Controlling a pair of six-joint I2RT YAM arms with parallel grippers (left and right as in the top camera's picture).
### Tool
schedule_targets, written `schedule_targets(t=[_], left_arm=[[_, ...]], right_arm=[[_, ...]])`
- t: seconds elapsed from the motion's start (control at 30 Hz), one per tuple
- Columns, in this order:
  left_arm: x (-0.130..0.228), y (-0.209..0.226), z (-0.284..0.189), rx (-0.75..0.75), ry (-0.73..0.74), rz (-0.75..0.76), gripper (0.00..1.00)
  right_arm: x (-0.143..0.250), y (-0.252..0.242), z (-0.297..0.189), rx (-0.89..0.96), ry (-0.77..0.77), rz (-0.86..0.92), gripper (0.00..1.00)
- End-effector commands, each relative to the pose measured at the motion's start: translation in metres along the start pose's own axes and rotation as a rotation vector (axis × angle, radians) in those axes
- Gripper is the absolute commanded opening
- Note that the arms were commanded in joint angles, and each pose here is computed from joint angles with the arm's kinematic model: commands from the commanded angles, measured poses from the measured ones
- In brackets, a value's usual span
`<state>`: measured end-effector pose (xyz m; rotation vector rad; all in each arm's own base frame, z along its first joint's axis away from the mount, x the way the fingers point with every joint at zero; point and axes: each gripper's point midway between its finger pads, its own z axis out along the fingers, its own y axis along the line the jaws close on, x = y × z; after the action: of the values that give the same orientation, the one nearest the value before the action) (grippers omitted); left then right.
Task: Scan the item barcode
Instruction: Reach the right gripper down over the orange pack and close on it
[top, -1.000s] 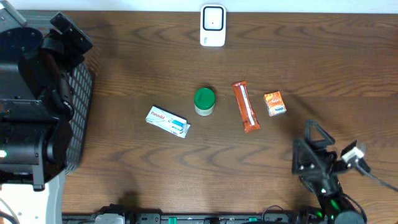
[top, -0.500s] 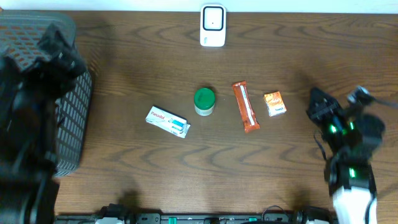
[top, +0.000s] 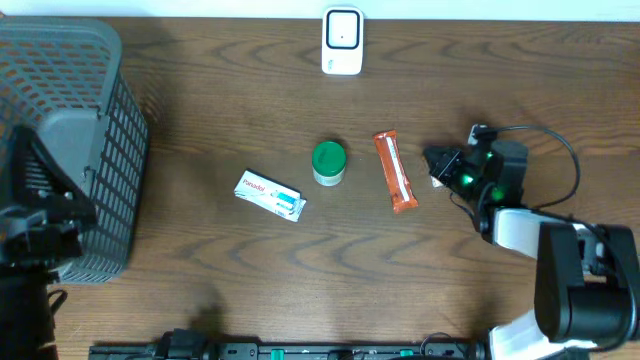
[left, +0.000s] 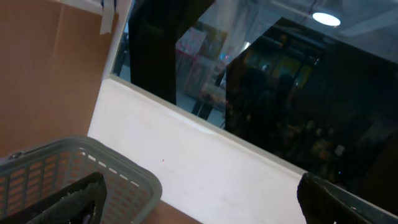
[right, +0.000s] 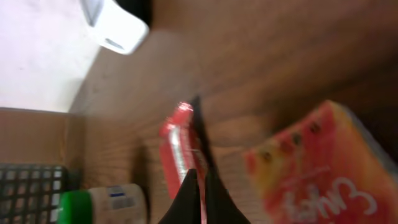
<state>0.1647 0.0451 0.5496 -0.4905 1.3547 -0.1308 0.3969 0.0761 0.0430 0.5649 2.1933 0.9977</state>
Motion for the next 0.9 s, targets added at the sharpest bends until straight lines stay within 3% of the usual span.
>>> schedule_targets(t=[0.0,0.37,0.5,0.6,0.7,0.8,0.87], left_arm=[[0.003,-0.001,0.001,0.005,0.005,0.019,0.98],[0.007,-0.001,0.007,0.004,0.009,0.02,0.98],[0.011,0.0,0.011,0.003,0.011,0.021,0.98],[0.012,0.0,0.012,0.002,0.011,0.021,0.98],[0.012,0.0,0.012,0.002,0.011,0.021,0.98],[0.011,0.001,0.012,-0.008,0.007,0.021,0.98],[0.011,0.004,0.012,-0.021,0.002,0.021,0.98]], right_arm=[[0.005,-0.02,0.008,0.059,-0.003,0.016,0.01],[0.021,-0.04,0.014,0.106,0.05,-0.1,0.01],[0.013,0.013,0.01,-0.126,0.046,-0.217,0.01],[-0.012,0.069,-0.008,-0.303,-0.019,-0.201,0.01],[-0.027,0.103,-0.03,-0.365,-0.066,-0.195,0.01],[-0.034,0.093,-0.041,-0.238,-0.102,-0.129,0.01],[-0.034,0.06,-0.049,-0.032,-0.132,-0.061,0.01]])
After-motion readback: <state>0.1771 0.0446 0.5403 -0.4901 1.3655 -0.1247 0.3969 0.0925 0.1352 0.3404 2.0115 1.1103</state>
